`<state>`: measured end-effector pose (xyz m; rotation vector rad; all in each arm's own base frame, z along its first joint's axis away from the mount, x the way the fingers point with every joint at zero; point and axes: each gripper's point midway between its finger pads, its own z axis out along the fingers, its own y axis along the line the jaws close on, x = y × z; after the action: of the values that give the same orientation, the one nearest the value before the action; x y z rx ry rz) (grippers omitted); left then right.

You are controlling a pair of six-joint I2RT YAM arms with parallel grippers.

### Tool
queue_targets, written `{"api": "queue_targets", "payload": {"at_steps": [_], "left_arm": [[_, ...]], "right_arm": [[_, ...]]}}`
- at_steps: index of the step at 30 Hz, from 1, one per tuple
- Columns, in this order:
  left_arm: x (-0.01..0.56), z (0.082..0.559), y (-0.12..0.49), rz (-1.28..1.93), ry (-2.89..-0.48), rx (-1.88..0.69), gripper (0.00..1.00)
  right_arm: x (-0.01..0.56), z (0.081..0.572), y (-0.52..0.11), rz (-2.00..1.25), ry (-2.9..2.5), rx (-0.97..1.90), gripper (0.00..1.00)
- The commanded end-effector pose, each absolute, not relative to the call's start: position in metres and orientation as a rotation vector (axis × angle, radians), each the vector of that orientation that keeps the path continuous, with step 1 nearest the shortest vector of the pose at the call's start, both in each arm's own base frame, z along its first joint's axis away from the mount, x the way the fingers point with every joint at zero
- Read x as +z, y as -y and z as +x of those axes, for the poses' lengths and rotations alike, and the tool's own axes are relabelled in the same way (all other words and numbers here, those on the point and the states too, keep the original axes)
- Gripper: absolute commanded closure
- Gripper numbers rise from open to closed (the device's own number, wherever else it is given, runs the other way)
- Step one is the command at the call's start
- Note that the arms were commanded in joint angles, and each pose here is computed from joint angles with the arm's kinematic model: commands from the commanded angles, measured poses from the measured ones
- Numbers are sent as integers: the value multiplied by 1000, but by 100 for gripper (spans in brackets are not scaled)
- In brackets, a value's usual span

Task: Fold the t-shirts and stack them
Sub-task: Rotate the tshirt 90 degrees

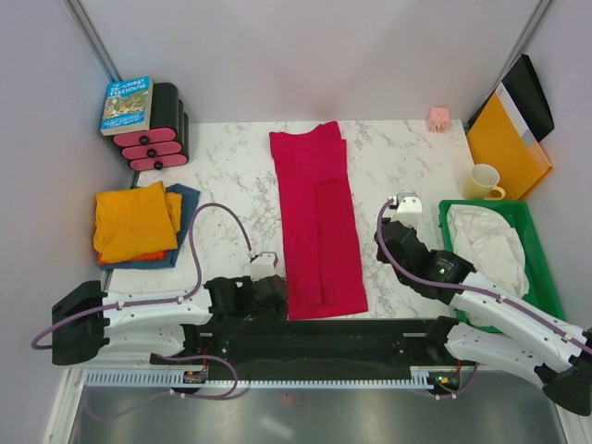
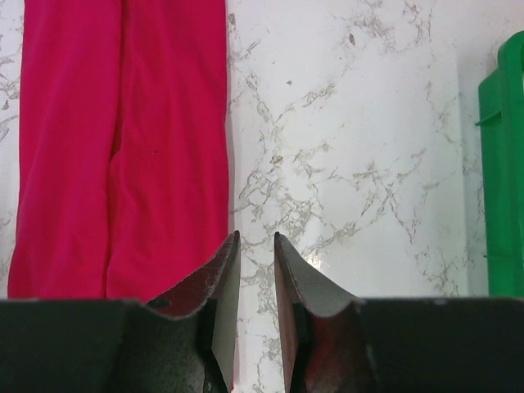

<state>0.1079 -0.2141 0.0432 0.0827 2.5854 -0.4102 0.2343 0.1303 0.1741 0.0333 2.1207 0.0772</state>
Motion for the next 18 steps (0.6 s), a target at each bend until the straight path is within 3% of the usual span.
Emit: {"api": "queue_targets", "payload": {"at_steps": [1,13,18], "left_arm": [[49,110,241,-29,-2558,-489,31],[48,129,257,-55,-2491,-447,32],[34,124,266,-31,-2553,-415,37]], "right_arm": [[173,231,-125,71,-2116,77,70],[148,225,-137,30,-2178,125,69],[141,223,-140,19,-2197,134,69]]}}
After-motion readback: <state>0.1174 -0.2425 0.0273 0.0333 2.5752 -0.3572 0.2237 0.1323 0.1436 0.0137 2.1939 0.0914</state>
